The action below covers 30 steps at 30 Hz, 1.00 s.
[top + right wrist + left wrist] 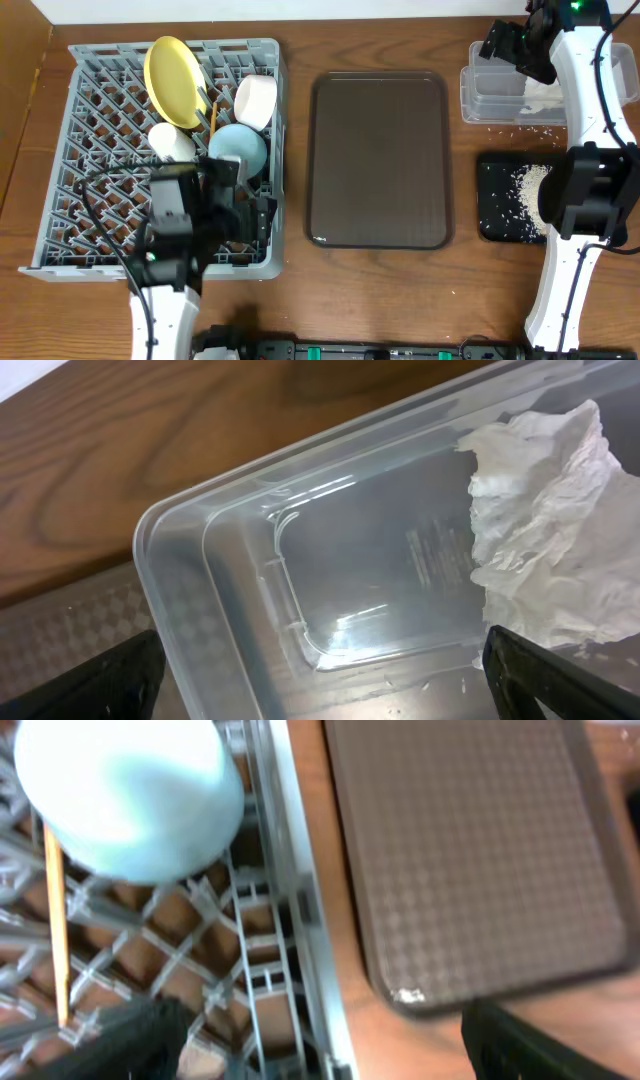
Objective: Sort waste into correct bins and load items into the dishwasher
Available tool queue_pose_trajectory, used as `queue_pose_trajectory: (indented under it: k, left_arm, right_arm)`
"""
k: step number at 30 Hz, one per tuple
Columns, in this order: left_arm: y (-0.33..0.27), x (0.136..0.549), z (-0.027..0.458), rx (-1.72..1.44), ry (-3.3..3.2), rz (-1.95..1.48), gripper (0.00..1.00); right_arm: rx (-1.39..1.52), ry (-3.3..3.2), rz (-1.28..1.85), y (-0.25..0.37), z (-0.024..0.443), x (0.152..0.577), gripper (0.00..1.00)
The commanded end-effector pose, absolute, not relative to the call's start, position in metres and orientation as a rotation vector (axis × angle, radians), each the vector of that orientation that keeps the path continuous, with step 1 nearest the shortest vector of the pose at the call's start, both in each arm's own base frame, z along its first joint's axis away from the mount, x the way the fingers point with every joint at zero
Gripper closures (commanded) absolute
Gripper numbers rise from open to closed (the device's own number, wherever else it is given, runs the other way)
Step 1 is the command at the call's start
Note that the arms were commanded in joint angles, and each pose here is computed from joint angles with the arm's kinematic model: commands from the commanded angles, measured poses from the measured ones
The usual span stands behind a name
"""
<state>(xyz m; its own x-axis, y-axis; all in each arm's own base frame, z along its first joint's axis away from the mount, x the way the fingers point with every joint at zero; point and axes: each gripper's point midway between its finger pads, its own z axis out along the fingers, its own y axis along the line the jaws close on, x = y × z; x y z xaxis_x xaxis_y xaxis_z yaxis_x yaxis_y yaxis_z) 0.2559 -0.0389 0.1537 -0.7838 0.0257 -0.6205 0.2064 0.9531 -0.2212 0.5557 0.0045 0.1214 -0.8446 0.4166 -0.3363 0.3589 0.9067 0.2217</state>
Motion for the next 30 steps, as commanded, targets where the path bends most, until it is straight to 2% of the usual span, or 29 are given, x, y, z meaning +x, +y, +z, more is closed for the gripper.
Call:
queue_pose_trajectory:
  k: [1, 11, 30]
  left_arm:
    - [-0.04, 0.25, 0.133, 0.226, 2.394, -0.33, 0.11]
    - [-0.039, 0.255, 0.111, 0.295, 2.045, -0.22, 0.11]
    - [-0.032, 0.245, 0.14, 0.292, 1.73, -0.093, 0.1]
  right_arm:
    - [0.57, 2.659, 0.224, 0.009, 0.134, 0.559, 0.01]
    - [0.57, 2.658, 0.224, 0.009, 0.134, 0.559, 0.01]
    - [0.57, 2.658, 0.224, 0.009, 0.134, 0.559, 0.01]
